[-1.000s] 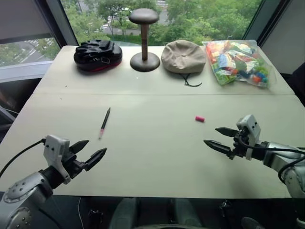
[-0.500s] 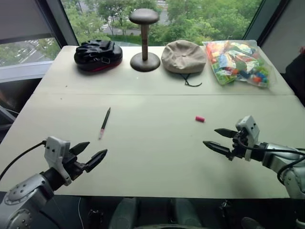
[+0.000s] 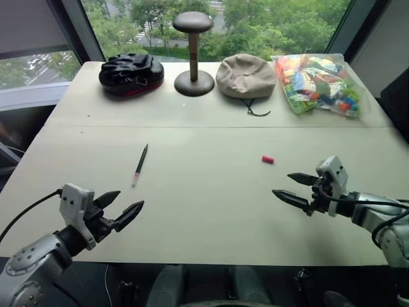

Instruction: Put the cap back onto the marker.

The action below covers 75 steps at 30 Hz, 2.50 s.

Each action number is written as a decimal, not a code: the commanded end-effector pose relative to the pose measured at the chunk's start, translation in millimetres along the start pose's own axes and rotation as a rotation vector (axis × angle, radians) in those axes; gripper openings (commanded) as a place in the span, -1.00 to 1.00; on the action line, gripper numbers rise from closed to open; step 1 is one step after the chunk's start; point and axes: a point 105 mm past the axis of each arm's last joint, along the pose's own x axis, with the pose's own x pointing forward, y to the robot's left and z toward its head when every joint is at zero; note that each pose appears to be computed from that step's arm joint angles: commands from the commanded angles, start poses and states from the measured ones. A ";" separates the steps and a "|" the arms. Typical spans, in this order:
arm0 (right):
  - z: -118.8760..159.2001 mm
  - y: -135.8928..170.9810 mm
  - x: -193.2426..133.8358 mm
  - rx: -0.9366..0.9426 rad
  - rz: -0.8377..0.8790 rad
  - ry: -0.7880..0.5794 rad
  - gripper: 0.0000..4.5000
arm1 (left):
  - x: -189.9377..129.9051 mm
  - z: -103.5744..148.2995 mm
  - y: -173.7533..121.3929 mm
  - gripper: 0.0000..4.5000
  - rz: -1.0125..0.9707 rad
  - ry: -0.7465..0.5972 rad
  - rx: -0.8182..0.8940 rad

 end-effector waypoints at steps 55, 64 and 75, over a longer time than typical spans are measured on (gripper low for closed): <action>57.4 101.5 52.7 -0.281 0.314 -0.137 1.00 | 126.6 17.8 69.6 0.98 0.356 0.077 0.139; 56.2 103.3 55.6 -0.272 0.314 -0.143 1.00 | 123.9 9.1 66.9 0.98 0.380 0.110 0.118; 55.6 102.7 55.5 -0.261 0.297 -0.148 1.00 | 125.3 4.9 69.0 -0.97 0.405 0.117 0.087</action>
